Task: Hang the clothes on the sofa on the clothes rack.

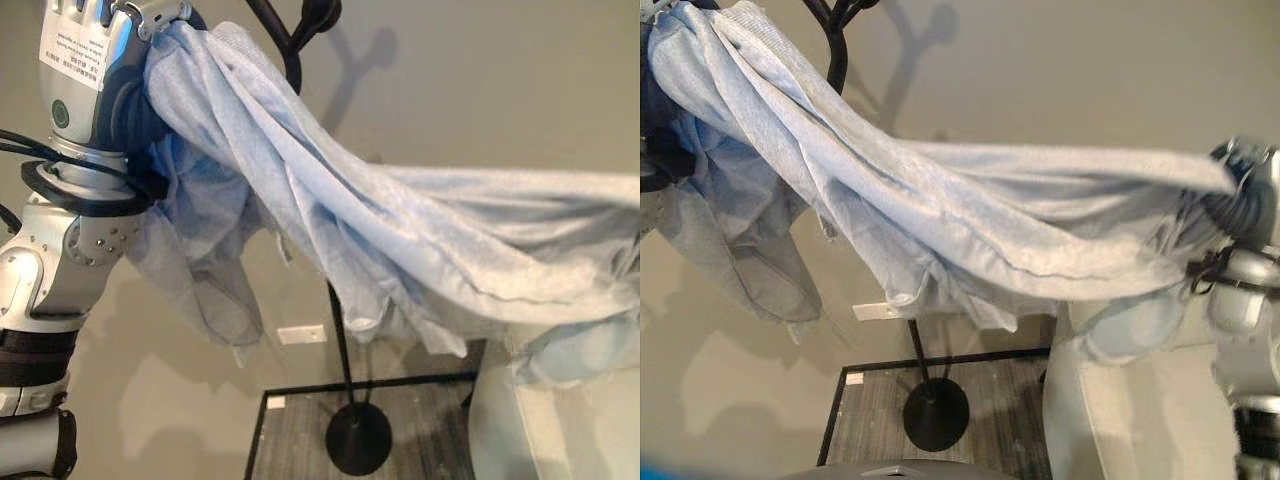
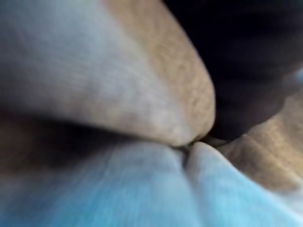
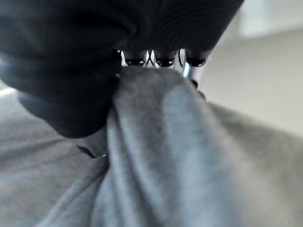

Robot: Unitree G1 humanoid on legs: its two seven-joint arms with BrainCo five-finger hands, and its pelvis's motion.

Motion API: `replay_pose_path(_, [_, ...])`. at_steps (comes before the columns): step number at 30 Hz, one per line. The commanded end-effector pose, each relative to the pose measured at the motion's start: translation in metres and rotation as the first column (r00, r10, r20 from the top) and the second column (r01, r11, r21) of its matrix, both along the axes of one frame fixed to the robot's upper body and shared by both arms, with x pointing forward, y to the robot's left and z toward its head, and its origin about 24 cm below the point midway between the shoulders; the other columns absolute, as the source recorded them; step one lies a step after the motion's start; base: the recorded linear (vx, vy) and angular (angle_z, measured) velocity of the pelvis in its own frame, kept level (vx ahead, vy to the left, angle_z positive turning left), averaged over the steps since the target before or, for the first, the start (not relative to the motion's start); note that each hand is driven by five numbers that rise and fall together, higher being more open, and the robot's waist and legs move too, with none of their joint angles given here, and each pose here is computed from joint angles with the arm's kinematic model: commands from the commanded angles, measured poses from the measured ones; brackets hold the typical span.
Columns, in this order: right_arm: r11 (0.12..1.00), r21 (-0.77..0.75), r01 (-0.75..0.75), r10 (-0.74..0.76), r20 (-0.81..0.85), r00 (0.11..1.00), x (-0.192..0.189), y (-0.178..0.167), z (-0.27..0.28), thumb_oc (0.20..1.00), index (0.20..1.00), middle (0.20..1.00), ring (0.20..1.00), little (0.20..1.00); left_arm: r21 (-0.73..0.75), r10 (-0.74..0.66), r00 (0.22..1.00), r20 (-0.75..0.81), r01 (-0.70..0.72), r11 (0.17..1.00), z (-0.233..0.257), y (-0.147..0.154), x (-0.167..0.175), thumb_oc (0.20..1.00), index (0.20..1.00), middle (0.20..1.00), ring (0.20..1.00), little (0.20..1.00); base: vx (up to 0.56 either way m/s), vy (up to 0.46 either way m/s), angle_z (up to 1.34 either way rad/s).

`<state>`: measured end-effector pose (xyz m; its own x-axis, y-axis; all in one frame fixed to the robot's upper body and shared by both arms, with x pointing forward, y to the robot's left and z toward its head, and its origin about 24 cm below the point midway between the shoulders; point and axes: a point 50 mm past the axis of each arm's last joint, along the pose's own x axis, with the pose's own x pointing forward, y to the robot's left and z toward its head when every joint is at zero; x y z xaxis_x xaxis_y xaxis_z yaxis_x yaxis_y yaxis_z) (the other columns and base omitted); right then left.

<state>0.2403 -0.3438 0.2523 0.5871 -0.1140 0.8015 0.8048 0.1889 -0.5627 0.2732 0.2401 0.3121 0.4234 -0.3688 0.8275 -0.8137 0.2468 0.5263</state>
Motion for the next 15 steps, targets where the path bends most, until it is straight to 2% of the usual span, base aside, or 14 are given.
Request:
replay_pose_path(1, [0.999, 0.048, 0.018, -0.02, 0.035, 0.999, 0.017, -0.004, 0.013, 0.2, 0.2, 0.2, 0.2, 0.2, -0.045, 0.019, 0.999, 0.034, -0.018, 0.999, 0.024, 0.002, 0.006, 0.2, 0.2, 0.2, 0.2, 0.2, 0.03, -0.071, 0.04])
replay_pose_path(2, [0.993, 0.114, 0.014, -0.015, 0.007, 1.0, 0.027, -0.011, 0.017, 0.2, 0.2, 0.2, 0.2, 0.2, -0.051, 0.059, 0.997, -0.054, -0.062, 0.997, 0.016, 0.007, 0.02, 0.2, 0.2, 0.2, 0.2, 0.2, 0.03, -0.075, 0.01])
replay_pose_path(4, [0.989, 0.15, 0.019, -0.017, -0.013, 1.0, 0.041, -0.018, 0.031, 0.2, 0.2, 0.2, 0.2, 0.2, -0.028, 0.131, 0.985, -0.112, -0.135, 0.991, 0.016, 0.016, 0.033, 0.2, 0.2, 0.2, 0.2, 0.2, 0.02, -0.077, 0.0])
replay_pose_path(9, [0.987, 0.124, 0.098, -0.096, -0.022, 0.995, 0.056, -0.027, 0.079, 0.2, 0.2, 0.2, 0.2, 0.2, -0.09, 0.218, 0.954, -0.203, -0.24, 0.966, 0.025, 0.033, 0.052, 0.2, 0.2, 0.2, 0.2, 0.2, 0.03, -0.085, 0.03])
replay_pose_path(14, [0.987, 0.059, 0.153, -0.149, -0.06, 0.987, 0.079, -0.011, 0.122, 0.2, 0.2, 0.2, 0.2, 0.2, -0.207, 0.203, 0.944, -0.261, -0.26, 0.943, 0.04, 0.039, 0.067, 0.2, 0.2, 0.2, 0.2, 0.2, 0.03, -0.139, 0.29])
replay_pose_path(15, [0.983, 0.049, 0.177, -0.173, -0.084, 0.981, 0.086, -0.006, 0.131, 0.2, 0.2, 0.2, 0.2, 0.2, -0.259, 0.16, 0.945, -0.285, -0.236, 0.937, 0.042, 0.037, 0.071, 0.2, 0.2, 0.2, 0.2, 0.2, 0.02, -0.187, 0.22])
